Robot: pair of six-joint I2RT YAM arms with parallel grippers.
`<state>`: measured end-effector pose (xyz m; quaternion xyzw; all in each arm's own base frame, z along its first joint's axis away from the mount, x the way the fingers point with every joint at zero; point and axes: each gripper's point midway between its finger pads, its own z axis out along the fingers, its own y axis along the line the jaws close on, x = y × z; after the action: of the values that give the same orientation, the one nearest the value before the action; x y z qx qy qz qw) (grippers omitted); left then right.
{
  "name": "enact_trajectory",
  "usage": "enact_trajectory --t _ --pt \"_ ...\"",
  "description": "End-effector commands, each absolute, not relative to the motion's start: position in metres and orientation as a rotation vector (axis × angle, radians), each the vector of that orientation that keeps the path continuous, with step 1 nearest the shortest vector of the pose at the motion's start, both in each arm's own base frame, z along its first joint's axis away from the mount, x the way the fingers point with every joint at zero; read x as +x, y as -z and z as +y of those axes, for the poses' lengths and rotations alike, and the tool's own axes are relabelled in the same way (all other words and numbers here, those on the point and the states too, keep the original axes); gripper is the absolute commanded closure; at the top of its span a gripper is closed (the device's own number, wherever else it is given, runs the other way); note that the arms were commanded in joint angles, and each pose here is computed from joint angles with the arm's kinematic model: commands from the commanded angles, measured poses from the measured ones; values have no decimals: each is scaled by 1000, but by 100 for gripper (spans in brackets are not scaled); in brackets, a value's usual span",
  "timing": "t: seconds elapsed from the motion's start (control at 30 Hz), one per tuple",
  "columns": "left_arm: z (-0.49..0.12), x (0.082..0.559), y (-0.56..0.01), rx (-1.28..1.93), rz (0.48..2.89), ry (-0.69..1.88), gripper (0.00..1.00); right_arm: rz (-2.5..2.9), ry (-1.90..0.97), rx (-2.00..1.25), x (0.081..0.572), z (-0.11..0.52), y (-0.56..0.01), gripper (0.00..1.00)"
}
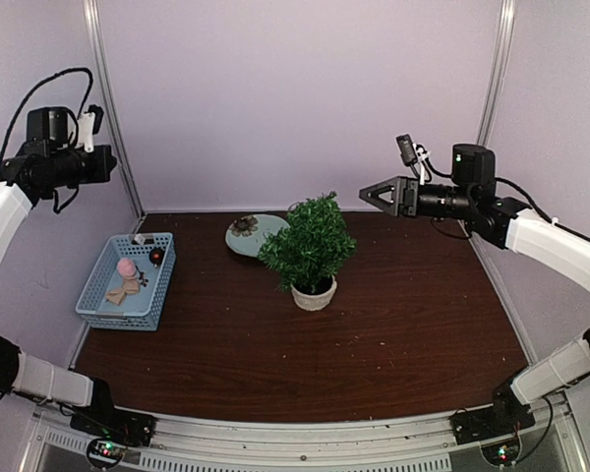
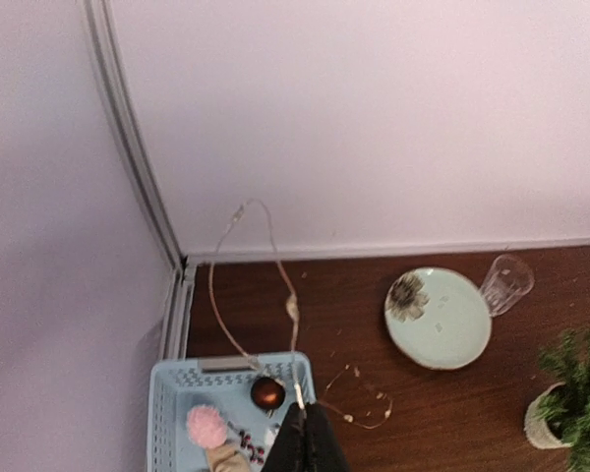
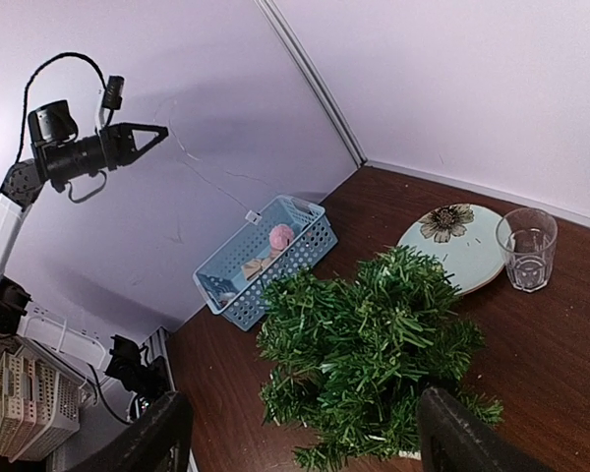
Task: Decorate the small christmas tree
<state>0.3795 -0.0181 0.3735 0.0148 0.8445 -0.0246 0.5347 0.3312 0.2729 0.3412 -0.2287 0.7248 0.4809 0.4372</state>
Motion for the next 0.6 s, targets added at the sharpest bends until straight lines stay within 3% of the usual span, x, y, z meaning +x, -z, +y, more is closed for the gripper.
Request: enact_trajectory --t 0.0,0.3,0.57 --pt "-62 366 -460 217 1805 269 100 1726 -1198 -629 326 281 -366 19" --pt "-111 319 -544 366 1563 592 100 1646 -1228 -670 306 293 -383 20" --pt "-144 278 -570 469 1416 875 100 1603 -1303 -757 269 340 -371 20"
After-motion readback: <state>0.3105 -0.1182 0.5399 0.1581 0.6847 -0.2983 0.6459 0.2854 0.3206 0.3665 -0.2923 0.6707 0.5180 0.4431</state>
